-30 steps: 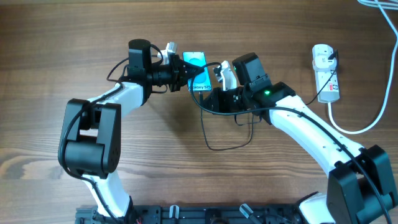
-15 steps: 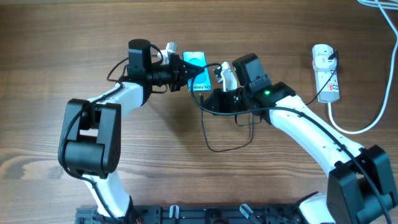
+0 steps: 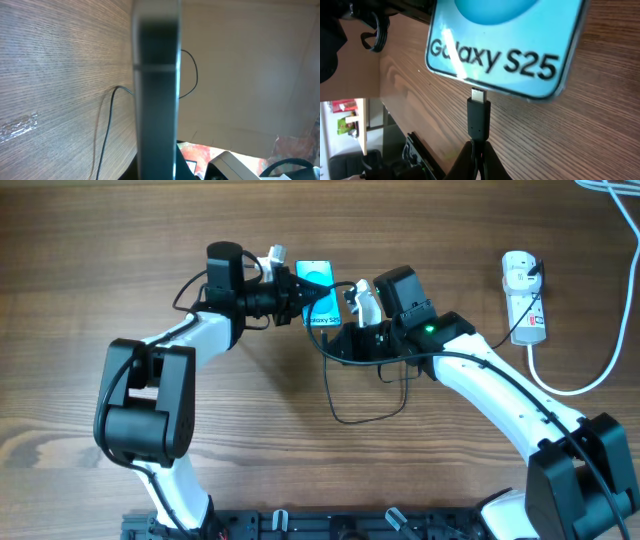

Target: Plug charger to phone and switch on socket

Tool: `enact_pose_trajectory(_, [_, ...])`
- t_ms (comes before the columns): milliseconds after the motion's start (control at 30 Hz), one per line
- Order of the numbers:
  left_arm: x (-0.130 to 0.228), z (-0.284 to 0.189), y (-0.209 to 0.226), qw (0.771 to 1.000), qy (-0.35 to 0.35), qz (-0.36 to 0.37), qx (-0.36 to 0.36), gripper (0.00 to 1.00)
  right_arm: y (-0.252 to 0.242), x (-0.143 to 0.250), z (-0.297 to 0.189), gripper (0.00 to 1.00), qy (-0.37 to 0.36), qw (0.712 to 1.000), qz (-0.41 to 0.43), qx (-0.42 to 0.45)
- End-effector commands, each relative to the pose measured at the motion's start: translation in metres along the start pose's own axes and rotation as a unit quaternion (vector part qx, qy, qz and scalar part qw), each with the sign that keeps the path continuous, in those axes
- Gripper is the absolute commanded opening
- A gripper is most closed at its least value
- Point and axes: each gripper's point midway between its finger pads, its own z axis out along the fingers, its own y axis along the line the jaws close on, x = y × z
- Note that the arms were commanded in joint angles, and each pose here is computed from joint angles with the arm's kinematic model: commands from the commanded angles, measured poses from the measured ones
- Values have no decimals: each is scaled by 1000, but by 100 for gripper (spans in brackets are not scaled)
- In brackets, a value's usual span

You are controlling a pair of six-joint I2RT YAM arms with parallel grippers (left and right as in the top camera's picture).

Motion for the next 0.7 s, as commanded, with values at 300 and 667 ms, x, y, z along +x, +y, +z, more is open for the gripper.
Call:
enact_pose_trajectory(300, [7, 7, -11, 999, 21, 31, 12, 4, 7, -2, 1, 4, 5, 1000, 0, -9])
enact_pose_trajectory(667, [7, 7, -11, 999, 21, 42, 12, 4, 3, -4, -1, 5, 4, 1000, 5, -6])
